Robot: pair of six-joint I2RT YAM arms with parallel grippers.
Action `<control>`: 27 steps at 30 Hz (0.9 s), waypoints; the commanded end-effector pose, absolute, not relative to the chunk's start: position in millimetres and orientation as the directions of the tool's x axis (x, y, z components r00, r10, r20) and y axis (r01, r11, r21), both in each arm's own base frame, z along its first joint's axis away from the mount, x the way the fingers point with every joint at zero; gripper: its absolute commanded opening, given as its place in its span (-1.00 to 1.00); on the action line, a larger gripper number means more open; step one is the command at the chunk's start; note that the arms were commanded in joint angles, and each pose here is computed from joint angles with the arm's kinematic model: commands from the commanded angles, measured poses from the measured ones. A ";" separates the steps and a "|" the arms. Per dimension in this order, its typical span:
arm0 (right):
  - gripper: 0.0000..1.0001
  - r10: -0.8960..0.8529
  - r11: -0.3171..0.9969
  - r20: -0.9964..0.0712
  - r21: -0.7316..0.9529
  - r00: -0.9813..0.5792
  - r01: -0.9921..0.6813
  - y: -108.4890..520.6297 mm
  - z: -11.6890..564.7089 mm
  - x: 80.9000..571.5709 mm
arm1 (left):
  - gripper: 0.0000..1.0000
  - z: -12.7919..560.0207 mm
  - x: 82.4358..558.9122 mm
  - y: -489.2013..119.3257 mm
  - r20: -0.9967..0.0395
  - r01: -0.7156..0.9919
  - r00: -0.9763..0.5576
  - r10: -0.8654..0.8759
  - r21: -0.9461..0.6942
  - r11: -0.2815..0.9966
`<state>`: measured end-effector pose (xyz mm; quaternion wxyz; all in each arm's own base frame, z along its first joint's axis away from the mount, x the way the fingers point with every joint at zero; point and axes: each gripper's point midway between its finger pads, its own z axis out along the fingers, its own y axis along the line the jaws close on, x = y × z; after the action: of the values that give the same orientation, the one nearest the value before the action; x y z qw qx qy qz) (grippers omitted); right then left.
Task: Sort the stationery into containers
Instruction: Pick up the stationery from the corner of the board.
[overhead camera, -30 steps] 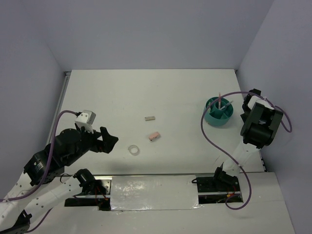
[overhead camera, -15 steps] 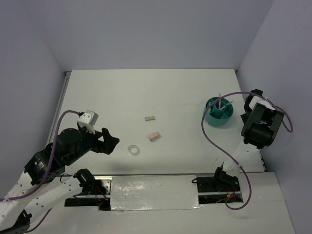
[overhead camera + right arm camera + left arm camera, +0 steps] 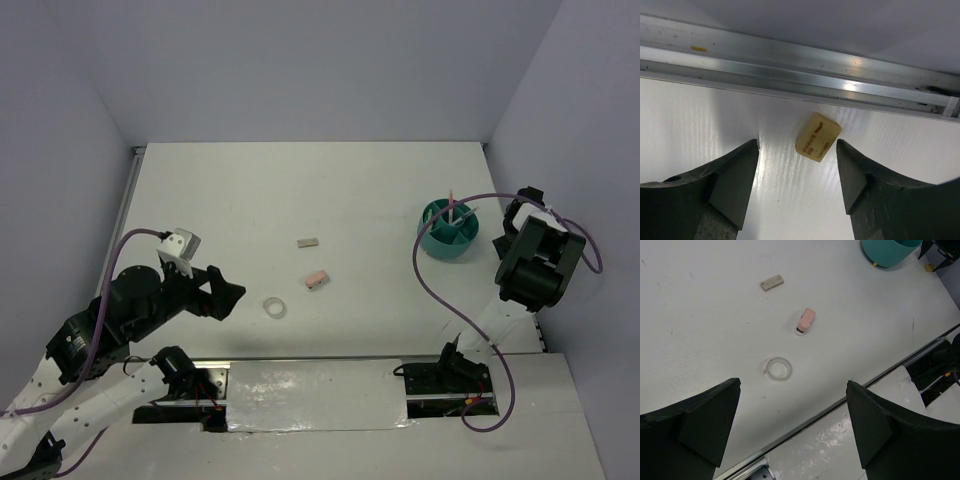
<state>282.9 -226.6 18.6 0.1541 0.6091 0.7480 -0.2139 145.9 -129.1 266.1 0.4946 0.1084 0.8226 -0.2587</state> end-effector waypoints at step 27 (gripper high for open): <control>-1.00 0.841 0.292 -0.437 -0.129 -0.319 0.948 -232.7 -0.4 252.6 | 0.99 290.8 137.3 -136.5 -0.911 0.542 -0.405 -0.079 -0.309 0.782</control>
<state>270.6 -227.5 16.0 0.1642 0.5489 0.7938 -0.2040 137.1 -131.2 272.3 0.5019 0.1370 0.8081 -0.2763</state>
